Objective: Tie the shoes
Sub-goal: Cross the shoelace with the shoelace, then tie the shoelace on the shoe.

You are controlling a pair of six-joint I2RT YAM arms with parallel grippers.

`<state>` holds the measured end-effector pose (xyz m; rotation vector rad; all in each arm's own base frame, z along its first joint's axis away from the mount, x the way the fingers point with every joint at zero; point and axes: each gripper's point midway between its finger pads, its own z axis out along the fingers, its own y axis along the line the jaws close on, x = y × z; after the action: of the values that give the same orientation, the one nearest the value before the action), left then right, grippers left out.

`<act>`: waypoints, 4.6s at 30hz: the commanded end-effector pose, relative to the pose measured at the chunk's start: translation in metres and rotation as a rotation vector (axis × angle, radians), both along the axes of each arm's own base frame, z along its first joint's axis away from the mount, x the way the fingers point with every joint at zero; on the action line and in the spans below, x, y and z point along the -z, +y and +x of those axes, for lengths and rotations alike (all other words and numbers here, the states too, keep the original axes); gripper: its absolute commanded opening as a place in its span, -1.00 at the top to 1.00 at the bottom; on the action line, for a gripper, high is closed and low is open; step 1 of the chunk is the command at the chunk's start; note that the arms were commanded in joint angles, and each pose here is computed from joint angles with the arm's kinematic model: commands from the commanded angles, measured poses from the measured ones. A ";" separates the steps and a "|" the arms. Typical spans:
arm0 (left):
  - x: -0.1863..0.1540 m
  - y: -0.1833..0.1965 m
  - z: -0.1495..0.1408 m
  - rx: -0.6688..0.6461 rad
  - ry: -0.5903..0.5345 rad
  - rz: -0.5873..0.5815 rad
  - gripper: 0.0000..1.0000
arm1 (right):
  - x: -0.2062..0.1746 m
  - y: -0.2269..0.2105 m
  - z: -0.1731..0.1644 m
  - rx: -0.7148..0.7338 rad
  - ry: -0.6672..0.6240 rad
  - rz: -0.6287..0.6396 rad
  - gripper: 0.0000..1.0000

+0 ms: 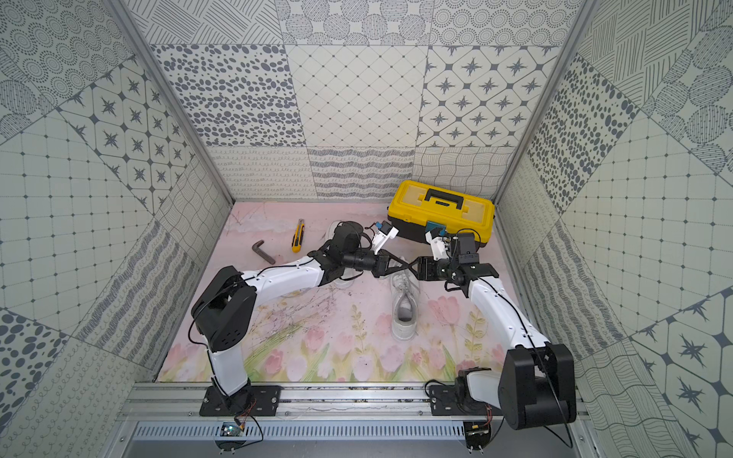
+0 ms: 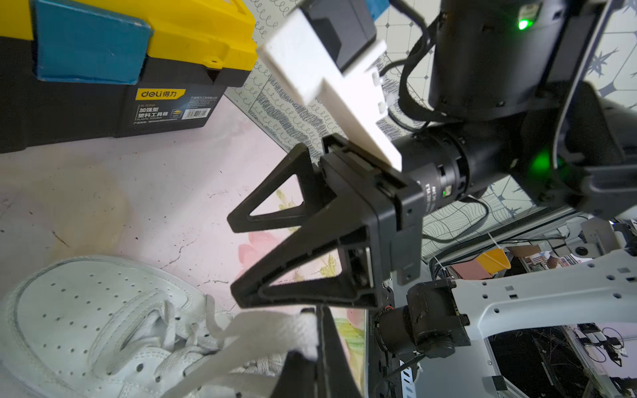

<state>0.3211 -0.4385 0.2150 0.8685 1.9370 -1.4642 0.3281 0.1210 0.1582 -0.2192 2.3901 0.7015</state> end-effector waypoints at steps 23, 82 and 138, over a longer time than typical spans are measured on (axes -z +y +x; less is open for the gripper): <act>-0.013 -0.006 0.008 -0.004 -0.024 -0.031 1.00 | 0.048 0.022 0.014 0.014 0.038 0.029 0.11; 0.019 -0.045 0.010 0.025 0.042 0.021 1.00 | -0.044 -0.003 -0.013 0.183 -0.090 0.007 1.00; 0.033 0.021 0.047 -0.202 0.056 0.131 1.00 | 0.045 -0.034 -0.057 0.321 0.292 0.284 0.03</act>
<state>0.3629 -0.4187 0.1672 0.6475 2.1649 -1.2879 0.2700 0.0815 0.1184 0.3743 2.4904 0.8969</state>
